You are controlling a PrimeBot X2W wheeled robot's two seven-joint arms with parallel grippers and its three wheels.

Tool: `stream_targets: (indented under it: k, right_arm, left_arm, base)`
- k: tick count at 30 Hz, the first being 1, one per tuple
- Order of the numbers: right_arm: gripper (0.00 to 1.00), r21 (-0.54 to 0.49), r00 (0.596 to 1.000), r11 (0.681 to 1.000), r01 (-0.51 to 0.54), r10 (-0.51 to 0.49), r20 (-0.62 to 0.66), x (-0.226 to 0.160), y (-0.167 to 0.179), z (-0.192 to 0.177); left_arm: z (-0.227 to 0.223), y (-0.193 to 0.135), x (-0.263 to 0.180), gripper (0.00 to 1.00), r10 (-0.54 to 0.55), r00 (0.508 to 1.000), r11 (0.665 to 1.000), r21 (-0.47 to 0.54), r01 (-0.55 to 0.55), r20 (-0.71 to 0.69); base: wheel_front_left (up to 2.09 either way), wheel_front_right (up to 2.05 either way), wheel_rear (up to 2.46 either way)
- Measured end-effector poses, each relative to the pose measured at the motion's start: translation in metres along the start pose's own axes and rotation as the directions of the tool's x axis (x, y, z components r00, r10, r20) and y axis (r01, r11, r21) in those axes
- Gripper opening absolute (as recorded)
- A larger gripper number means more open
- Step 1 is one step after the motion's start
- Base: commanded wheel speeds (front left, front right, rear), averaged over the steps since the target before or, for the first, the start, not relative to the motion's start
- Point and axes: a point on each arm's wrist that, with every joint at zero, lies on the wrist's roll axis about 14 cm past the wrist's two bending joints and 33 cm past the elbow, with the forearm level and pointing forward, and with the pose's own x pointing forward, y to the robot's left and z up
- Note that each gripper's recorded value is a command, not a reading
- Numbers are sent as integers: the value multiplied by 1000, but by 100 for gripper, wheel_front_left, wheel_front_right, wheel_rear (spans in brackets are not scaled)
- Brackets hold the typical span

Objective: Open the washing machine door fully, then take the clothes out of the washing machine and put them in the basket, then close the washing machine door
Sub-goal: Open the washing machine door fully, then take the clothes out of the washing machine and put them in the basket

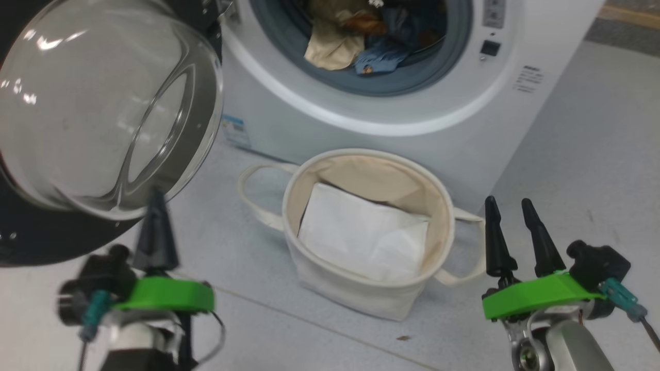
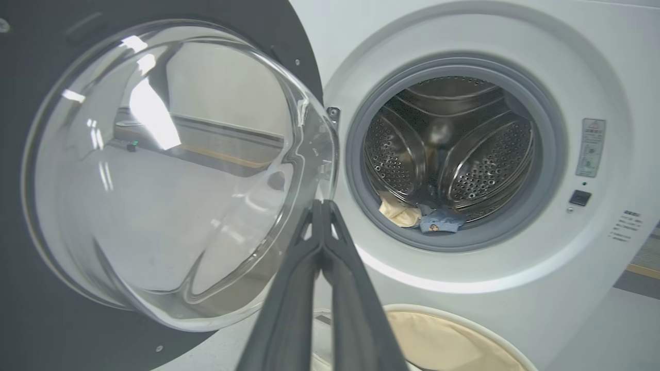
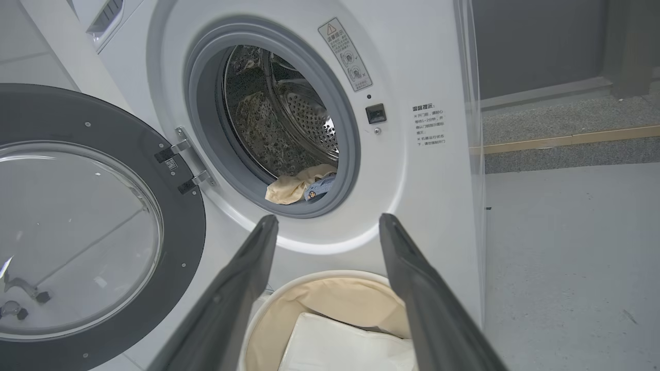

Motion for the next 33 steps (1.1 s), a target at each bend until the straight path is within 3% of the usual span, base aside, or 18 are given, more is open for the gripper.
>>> stream_targets:
  k: [6, 16, 17, 18, 19, 33]
  right_arm:
    - [100, -7, 998, 1000, 8, -8, 54, -19, 1, 22]
    - [100, -34, 996, 997, 73, -71, 57, -53, -13, 26]
    - [100, -34, 995, 996, 82, -80, 55, -56, -15, 25]
    - [100, -35, 995, 995, 89, -87, 51, -58, -17, 24]
    - [100, -36, 994, 995, 97, -95, 46, -59, -20, 23]
    - [100, -61, 991, 989, 137, -137, 5, -69, -32, 11]
  left_arm:
    - [-6, -56, -21, 0, -186, 982, 981, -59, 184, -30]
    - [-25, -103, -47, 0, -327, 941, 943, -95, 319, -91]
    - [-27, -106, -48, 7, -335, 937, 940, -97, 326, -96]
    - [-30, -108, -49, 76, -339, 935, 939, -100, 329, -104]
    - [-34, -109, -50, 100, -340, 933, 939, -100, 330, -116]
    - [-49, -108, -52, 100, -314, 937, 949, -50, 310, -149]
  base:
    - [0, 0, 0]
    - [0, 0, 0]
    - [0, 0, 0]
    - [0, 0, 0]
    - [0, 0, 0]
    - [0, 0, 0]
